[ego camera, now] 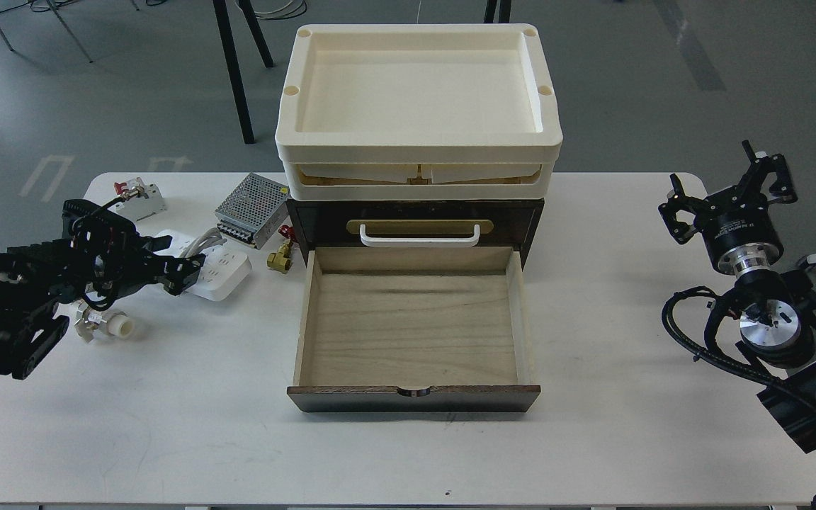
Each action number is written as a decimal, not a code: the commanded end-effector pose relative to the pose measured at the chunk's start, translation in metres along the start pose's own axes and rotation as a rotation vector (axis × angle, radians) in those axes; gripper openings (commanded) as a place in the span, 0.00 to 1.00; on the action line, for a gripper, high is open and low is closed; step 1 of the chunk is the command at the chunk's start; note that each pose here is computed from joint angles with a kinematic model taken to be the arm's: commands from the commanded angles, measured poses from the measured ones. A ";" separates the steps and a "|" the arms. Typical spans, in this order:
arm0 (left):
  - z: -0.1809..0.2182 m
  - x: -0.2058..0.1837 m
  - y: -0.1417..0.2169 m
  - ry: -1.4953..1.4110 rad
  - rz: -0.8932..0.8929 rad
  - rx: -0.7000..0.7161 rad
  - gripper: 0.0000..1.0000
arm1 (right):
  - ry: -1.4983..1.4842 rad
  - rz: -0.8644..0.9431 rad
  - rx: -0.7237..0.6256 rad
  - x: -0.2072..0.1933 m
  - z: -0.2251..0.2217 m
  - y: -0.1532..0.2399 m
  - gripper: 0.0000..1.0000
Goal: Put charging cable into cabinet
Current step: 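Close the left gripper on the white power strip, then lift the power strip high off the table with the left gripper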
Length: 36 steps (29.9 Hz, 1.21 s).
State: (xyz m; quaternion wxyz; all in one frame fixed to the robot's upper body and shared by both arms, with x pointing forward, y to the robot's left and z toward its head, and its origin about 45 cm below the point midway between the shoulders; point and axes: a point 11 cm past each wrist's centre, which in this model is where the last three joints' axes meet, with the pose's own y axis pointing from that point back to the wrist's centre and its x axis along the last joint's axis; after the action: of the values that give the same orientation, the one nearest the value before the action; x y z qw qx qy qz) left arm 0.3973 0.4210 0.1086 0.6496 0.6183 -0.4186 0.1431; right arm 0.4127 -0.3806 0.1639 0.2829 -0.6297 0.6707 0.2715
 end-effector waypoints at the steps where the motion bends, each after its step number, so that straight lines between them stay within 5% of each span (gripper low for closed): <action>1: -0.003 -0.003 0.000 -0.004 -0.012 0.011 0.42 | 0.000 -0.001 0.000 0.000 0.000 0.000 1.00; 5: -0.004 -0.003 0.000 0.012 -0.013 0.022 0.14 | 0.000 0.001 0.000 0.000 0.000 0.000 1.00; 8: -0.003 -0.004 -0.001 0.005 -0.015 0.018 0.05 | 0.000 0.001 0.000 0.000 0.000 0.000 1.00; 16: -0.009 0.021 0.001 -0.012 0.024 0.026 0.04 | 0.000 0.001 0.000 0.000 0.000 0.000 1.00; 22: -0.064 0.062 0.038 -0.045 0.088 0.139 0.04 | 0.003 0.002 0.001 0.000 0.000 0.000 1.00; 30: -0.125 0.145 0.103 -0.056 0.202 0.288 0.04 | 0.003 0.002 0.001 0.000 0.000 0.000 1.00; 36: -0.133 0.250 0.155 0.062 0.324 0.304 0.04 | 0.002 0.000 0.000 0.000 0.000 0.000 1.00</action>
State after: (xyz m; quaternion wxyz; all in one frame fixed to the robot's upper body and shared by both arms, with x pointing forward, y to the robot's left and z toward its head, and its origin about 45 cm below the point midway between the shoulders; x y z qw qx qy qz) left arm 0.4761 0.5040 0.3552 0.5191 0.6546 -0.4704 0.2842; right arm 0.4131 -0.3811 0.1640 0.2819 -0.6295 0.6716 0.2706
